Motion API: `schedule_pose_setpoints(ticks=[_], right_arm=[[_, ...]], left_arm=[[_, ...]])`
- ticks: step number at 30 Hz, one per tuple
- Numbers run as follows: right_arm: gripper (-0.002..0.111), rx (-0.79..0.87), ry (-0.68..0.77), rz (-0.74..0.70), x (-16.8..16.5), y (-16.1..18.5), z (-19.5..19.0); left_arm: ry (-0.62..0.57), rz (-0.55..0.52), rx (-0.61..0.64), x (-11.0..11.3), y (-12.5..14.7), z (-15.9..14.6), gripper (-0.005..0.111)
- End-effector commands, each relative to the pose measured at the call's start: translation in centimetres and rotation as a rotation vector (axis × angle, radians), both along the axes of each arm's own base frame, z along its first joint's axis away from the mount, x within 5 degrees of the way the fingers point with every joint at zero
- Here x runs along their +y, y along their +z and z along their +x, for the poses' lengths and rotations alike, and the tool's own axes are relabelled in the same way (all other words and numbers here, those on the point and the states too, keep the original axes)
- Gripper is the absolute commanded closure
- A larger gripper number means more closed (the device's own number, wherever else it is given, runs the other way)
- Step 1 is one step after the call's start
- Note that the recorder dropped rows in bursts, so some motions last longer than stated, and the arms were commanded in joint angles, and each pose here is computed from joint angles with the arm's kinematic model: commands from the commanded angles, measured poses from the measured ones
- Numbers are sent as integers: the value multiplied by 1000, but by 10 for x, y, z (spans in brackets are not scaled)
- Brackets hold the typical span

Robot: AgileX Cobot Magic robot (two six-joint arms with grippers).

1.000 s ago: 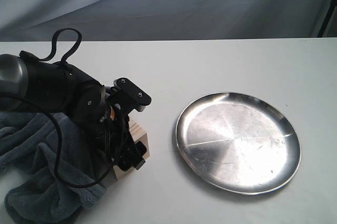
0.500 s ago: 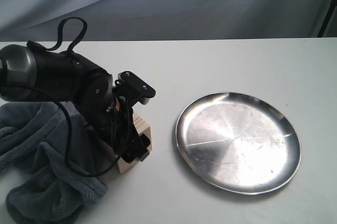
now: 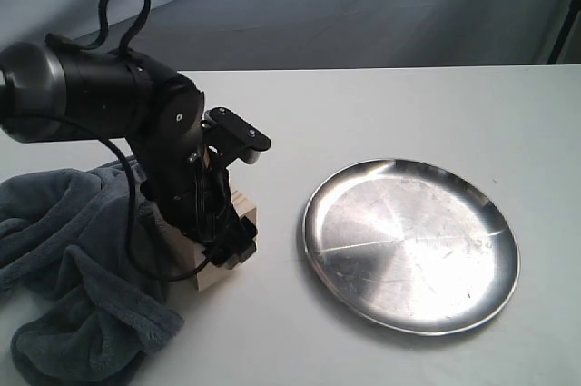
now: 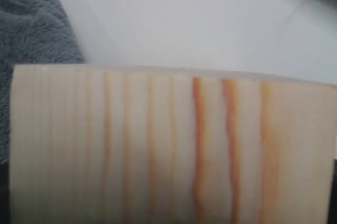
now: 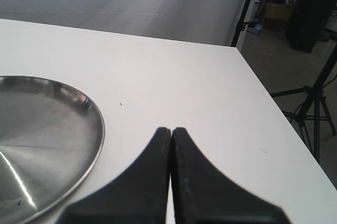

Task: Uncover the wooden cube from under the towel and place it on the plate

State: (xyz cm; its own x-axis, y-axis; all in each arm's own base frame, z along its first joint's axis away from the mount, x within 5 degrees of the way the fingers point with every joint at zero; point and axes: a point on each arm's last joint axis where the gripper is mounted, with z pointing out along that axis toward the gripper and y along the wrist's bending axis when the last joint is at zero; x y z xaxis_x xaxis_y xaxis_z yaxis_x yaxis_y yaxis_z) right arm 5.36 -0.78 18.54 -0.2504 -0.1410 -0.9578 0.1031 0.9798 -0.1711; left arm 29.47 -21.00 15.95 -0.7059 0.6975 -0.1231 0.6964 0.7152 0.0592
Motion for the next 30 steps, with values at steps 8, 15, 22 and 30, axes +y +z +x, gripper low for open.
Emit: schedule_pose_setpoints(ticks=[8,15,22,30], right_arm=[[108,1,-1,-6,0,-1,0],[108,1,-1,-6,0,-1,0],[108,1,-1,-6,0,-1,0],[108,1,-1,-6,0,-1,0]], left_arm=[[-40,-229,64,-30,45,7,84],[-197,-208,-12,-58,69,-1,84],[-291,-203,-95,-90,84,-20,83],[-277,-122,-133,-84,82,-16,57]])
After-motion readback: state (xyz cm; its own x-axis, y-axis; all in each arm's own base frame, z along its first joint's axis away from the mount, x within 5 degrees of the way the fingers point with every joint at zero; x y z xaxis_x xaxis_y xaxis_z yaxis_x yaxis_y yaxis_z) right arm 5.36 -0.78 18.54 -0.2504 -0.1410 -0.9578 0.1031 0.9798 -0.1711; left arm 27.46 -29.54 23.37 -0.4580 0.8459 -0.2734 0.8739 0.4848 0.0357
